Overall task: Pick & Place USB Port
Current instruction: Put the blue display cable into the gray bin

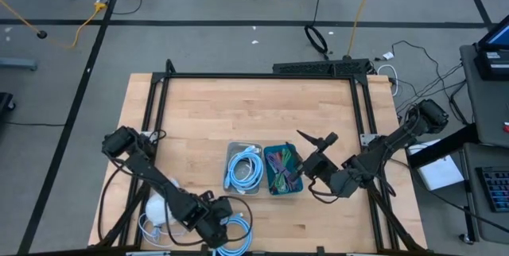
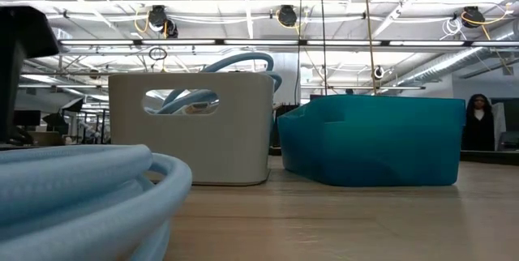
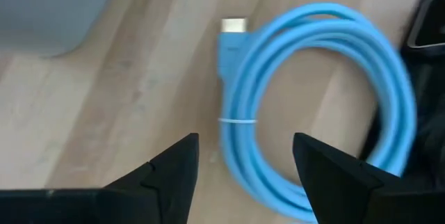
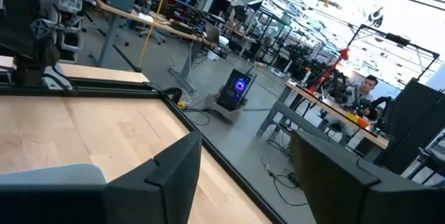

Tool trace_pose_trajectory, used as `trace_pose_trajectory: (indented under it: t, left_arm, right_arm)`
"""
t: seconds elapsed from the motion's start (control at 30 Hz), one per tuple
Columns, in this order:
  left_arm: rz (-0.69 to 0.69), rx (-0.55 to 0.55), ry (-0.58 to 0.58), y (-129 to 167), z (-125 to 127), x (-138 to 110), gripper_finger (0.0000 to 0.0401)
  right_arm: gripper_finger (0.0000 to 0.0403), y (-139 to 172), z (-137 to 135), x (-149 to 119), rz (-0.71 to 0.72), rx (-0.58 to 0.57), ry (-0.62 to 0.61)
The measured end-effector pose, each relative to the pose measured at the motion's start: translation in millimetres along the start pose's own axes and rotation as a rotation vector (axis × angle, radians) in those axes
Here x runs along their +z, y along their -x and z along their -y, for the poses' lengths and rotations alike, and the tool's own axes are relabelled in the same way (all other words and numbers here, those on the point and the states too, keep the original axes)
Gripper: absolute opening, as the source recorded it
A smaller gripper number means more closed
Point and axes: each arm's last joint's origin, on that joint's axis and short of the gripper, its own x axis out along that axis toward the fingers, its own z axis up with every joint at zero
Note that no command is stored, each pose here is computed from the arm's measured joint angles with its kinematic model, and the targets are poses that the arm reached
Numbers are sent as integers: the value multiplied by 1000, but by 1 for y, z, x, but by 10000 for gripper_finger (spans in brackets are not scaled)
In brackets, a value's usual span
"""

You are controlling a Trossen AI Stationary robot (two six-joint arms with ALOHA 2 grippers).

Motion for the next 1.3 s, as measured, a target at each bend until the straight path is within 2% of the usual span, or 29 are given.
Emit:
trace_pose_trajectory:
  t: [0.2,0.47,0.7,0.87,0.97,1.1,1.23,1.3]
  left_arm:
    - [39,-61,17,0,6,3,241]
    - [42,51,65,-13,-7,11,241]
    - [-71,43,93,-47,-9,9,241]
    - [-46,57,151,-54,-9,7,236]
    - [-35,41,160,-52,-4,8,182]
    - [-30,13,102,-46,6,12,39]
    - [-39,1,84,-35,22,12,32]
    - [-30,26,70,-21,34,9,32]
  right_arm:
    - [219,0,0,-1,-2,3,17]
    - [221,12,-3,0,15,41,19]
    - [222,26,-6,-6,32,85,50]
    - [220,31,-9,-17,30,72,83]
    - [220,32,-8,-19,25,51,89]
    - [218,35,-6,-17,30,59,70]
    - [215,40,0,-13,37,73,24]
    - [216,43,2,-11,42,83,-1]
